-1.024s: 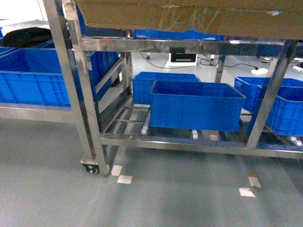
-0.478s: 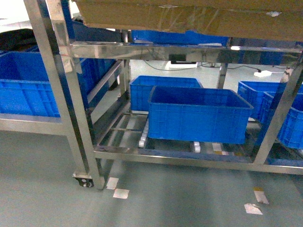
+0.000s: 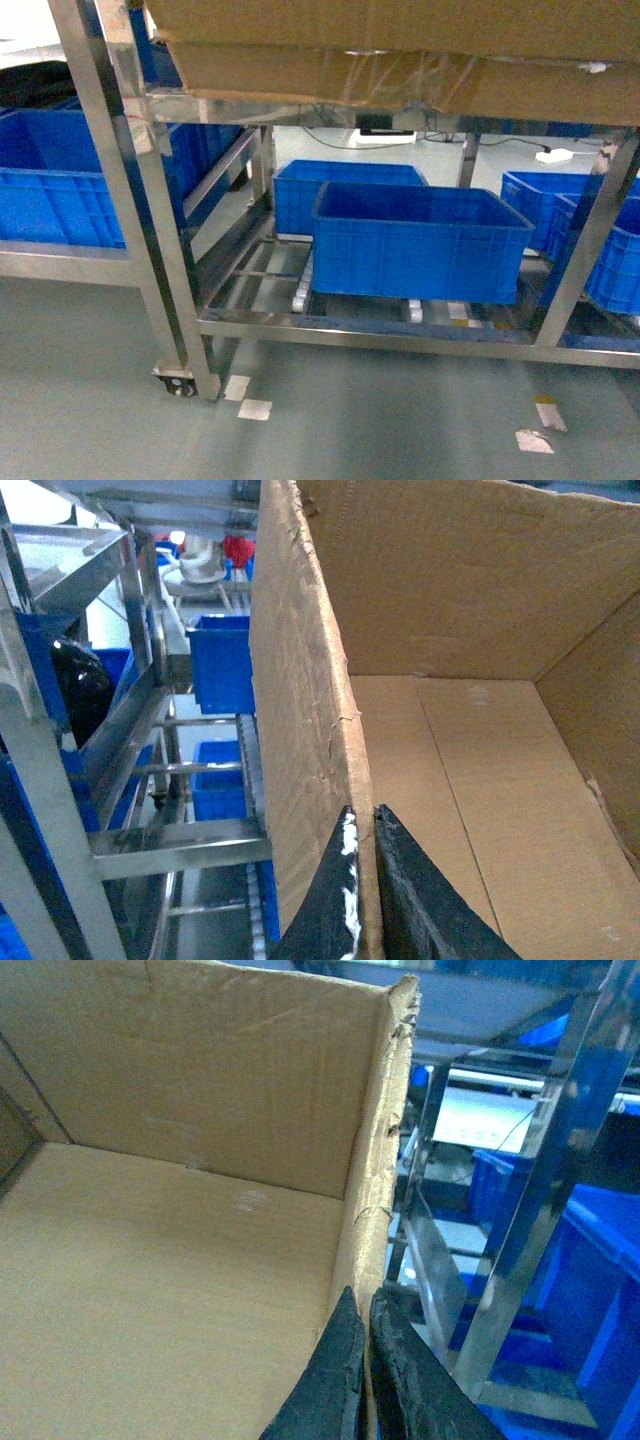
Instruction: Sort boxes to right shelf from conveyor
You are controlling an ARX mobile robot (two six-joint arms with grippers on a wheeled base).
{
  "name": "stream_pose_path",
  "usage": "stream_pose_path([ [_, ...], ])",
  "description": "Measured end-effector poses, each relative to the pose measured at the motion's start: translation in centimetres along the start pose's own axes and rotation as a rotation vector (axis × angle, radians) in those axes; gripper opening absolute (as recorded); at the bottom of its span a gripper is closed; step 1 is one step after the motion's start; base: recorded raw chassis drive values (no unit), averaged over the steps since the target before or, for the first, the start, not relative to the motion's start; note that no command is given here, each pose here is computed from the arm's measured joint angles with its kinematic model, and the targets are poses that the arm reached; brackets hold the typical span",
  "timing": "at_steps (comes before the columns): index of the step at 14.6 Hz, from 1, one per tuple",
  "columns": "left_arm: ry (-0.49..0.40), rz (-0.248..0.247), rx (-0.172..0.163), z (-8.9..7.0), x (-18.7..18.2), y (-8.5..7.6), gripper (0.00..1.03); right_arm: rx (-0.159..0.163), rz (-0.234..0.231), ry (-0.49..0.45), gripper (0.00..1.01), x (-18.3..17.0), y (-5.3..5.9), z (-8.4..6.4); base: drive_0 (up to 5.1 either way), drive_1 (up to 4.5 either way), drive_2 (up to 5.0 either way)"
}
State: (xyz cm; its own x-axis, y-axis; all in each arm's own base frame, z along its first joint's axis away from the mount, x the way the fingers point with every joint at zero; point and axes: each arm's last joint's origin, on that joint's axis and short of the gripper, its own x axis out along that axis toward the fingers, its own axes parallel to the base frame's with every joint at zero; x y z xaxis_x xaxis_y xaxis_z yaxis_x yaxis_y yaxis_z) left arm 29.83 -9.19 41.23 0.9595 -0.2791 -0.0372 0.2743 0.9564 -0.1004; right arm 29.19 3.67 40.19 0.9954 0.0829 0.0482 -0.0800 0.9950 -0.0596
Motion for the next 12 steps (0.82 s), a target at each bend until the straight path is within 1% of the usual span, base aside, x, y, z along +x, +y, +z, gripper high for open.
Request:
stream_pose_path([
  [2,0.01,0.001,0.0,-0.1,0.0,0.0,0.02,0.003,0.004,0.019,0.02,0.1,0.0,-0.1,0.0,0.0,0.0],
  [4,0.04,0.01,0.001,-0.3,0.0,0.1,0.02,0.01,0.011,0.034,0.02,0.2,0.0,-0.2,0.0,0.0,0.0],
  [5,0.084,0.012,0.0,-0.5,0.0,0.2,0.02,0.026,0.028,0.083,0.02,0.3,0.1,-0.6,0.0,0.0,0.0],
  [6,0.124,0.014,0.002,-0.9,0.1,0.2,0.02,0.032,0.03,0.103,0.02,0.4,0.1,-0.9,0.0,0.0,0.0],
  [8,0.166,0.018,0.003,-1.5,0.4,0.3,0.02,0.035,0.034,0.119,0.02,0.6,0.2,-1.1,0.0,0.0,0.0],
  [9,0.165,0.018,0.007,-1.4,0.5,0.2,0.02,0.035,0.039,0.122,0.02,0.5,0.4,-1.2,0.0,0.0,0.0],
  [11,0.158,0.018,0.007,-1.3,0.4,0.1,0.02,0.035,0.039,0.116,0.02,0.3,0.4,-1.0,0.0,0.0,0.0],
  [12,0.159,0.018,0.007,-1.3,0.5,0.1,0.02,0.035,0.039,0.118,0.02,0.4,0.4,-1.0,-0.2,4.12,-4.5],
])
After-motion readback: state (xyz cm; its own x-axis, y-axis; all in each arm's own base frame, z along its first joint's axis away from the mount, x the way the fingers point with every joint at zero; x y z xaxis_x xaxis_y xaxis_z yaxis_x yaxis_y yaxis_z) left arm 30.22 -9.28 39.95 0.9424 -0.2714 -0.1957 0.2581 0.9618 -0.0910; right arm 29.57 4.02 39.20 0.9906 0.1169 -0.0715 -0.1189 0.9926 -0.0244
